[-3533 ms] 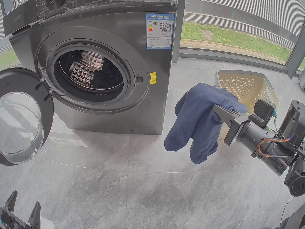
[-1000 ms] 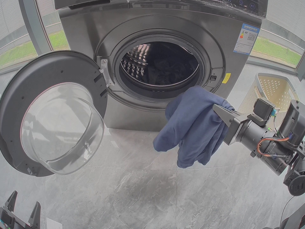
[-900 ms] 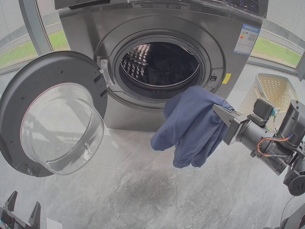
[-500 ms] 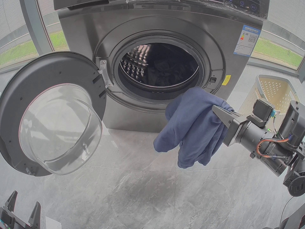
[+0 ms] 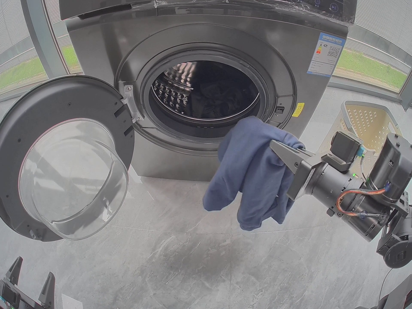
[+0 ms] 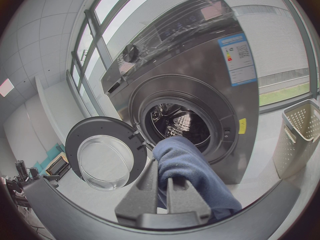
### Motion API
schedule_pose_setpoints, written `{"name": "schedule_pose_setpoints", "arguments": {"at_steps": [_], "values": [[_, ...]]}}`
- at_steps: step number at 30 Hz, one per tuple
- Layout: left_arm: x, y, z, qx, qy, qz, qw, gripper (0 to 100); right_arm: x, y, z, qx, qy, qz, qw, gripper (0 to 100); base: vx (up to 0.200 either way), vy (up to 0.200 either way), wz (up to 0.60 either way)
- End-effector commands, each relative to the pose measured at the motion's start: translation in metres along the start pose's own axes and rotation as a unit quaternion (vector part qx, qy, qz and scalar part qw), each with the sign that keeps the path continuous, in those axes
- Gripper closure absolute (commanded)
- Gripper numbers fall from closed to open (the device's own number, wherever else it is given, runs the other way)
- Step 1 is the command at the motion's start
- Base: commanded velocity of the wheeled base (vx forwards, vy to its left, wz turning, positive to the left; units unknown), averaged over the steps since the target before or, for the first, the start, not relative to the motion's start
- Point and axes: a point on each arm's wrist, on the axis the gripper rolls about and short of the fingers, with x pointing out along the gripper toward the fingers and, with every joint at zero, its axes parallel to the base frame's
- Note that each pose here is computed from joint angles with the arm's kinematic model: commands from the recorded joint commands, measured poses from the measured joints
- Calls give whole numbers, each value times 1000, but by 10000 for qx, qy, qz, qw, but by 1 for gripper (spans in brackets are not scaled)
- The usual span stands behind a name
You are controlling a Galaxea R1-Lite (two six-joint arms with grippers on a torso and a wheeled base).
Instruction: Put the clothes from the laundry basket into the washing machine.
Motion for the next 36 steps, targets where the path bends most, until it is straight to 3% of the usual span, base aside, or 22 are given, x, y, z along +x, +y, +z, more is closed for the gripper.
{"name": "schedule_pose_setpoints", "arguments": {"at_steps": [1, 9, 12, 13, 16, 18, 19, 20, 21, 23, 24, 26, 27, 28, 29, 30, 33, 36], "values": [[0, 0, -5, 37, 3, -13, 10000, 0, 17, 10, -3, 22, -9, 116, 9999, 100, 0, 0, 0], [0, 0, -5, 60, -19, -36, 10000, 0, 37, 20, 1, 105, -216, 221, 9995, 100, 0, 0, 0], [-5, -2, 19, 28, -646, -149, 9978, 0, 42, 22, 2, 124, -259, 236, 9993, 100, 0, 0, 0], [-7, -3, 40, 51, -964, -269, 9950, 0, 45, 23, 4, 134, -312, 237, 9991, 100, 0, 0, 0], [1, -4, 55, 181, -672, -768, 9946, 0, 50, 25, 10, 181, -450, 270, 9985, 100, 0, 0, 0], [15, -7, 58, 164, -184, -1390, 9900, 0, 57, 27, 10, 229, -484, 285, 9982, 100, 0, 0, 0], [15, -7, 58, 164, -184, -1390, 9900, 0, 57, 27, 10, 229, -484, 285, 9982, 100, 0, 0, 0], [29, -10, 61, 107, 261, -1840, 9825, 0, 61, 29, 12, 284, -555, 308, 9976, 100, 0, 0, 0], [38, -11, 66, 76, 450, -2071, 9773, 0, 63, 30, 13, 286, -571, 350, 9973, 100, 0, 0, 0], [54, -13, 70, 58, 730, -2315, 9701, 0, 65, 30, 12, 288, -581, 382, 9972, 100, 0, 0, 0], [71, -15, 73, 49, 927, -2493, 9640, 0, 67, 30, 11, 291, -600, 402, 9970, 100, 0, 0, 0], [86, -17, 74, 68, 1026, -2635, 9592, 0, 67, 31, 12, 300, -643, 417, 9966, 100, 0, 0, 0], [86, -17, 74, 68, 1026, -2635, 9592, 0, 67, 31, 12, 300, -643, 417, 9966, 100, 0, 0, 0], [105, -21, 74, 79, 1125, -2853, 9518, 0, 67, 31, 12, 310, -680, 423, 9963, 100, 0, 0, 0], [106, -22, 74, 82, 1125, -2882, 9509, 0, 67, 31, 12, 310, -680, 423, 9963, 100, 0, 0, 0], [124, -30, 73, 66, 1204, -3121, 9423, 0, 66, 31, 12, 312, -682, 408, 9963, 100, 0, 0, 0], [146, -40, 69, 90, 1292, -3320, 9344, 0, 65, 30, 12, 311, -674, 368, 9966, 100, 0, 0, 0], [167, -49, 65, 98, 1406, -3370, 9309, 0, 63, 30, 14, 316, -696, 372, 9964, 100, 0, 0, 0]]}}
